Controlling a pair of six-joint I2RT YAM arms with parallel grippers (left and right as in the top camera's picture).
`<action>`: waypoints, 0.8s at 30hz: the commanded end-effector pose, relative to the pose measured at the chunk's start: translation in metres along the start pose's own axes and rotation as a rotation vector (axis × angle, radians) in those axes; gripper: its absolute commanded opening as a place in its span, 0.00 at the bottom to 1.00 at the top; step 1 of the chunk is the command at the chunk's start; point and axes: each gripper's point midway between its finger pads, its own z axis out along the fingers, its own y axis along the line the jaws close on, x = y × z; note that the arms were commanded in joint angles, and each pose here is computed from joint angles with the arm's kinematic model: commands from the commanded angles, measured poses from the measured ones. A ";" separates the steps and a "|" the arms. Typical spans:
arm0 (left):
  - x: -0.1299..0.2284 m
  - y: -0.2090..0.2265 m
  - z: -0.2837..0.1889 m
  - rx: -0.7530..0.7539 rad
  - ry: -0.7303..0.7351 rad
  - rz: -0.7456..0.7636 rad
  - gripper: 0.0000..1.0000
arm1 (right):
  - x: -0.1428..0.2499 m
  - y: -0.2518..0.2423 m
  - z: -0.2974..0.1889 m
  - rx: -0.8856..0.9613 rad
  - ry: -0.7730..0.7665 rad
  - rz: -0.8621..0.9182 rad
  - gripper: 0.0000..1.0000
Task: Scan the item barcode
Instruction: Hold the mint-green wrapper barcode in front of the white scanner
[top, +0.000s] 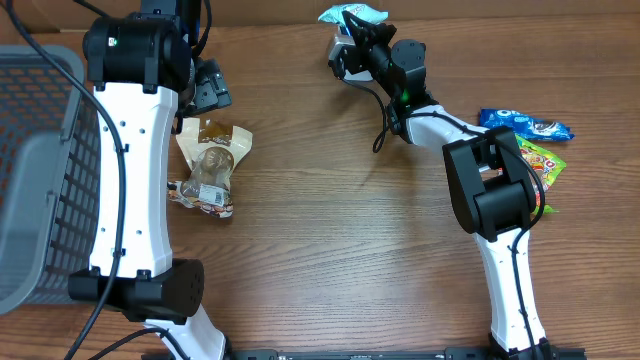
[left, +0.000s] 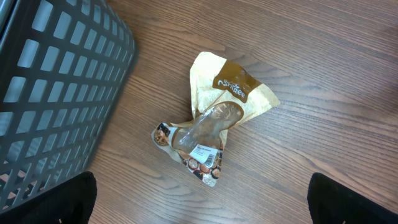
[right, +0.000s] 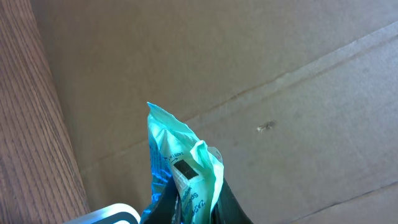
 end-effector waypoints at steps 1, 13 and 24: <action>0.000 -0.001 0.003 -0.013 0.001 -0.011 1.00 | -0.002 -0.006 0.000 0.017 -0.012 -0.007 0.04; 0.000 -0.001 0.003 -0.013 0.001 -0.011 1.00 | -0.004 -0.007 0.000 0.017 -0.024 -0.009 0.04; 0.000 -0.001 0.003 -0.013 0.001 -0.011 1.00 | -0.010 0.001 0.000 -0.024 -0.065 -0.004 0.04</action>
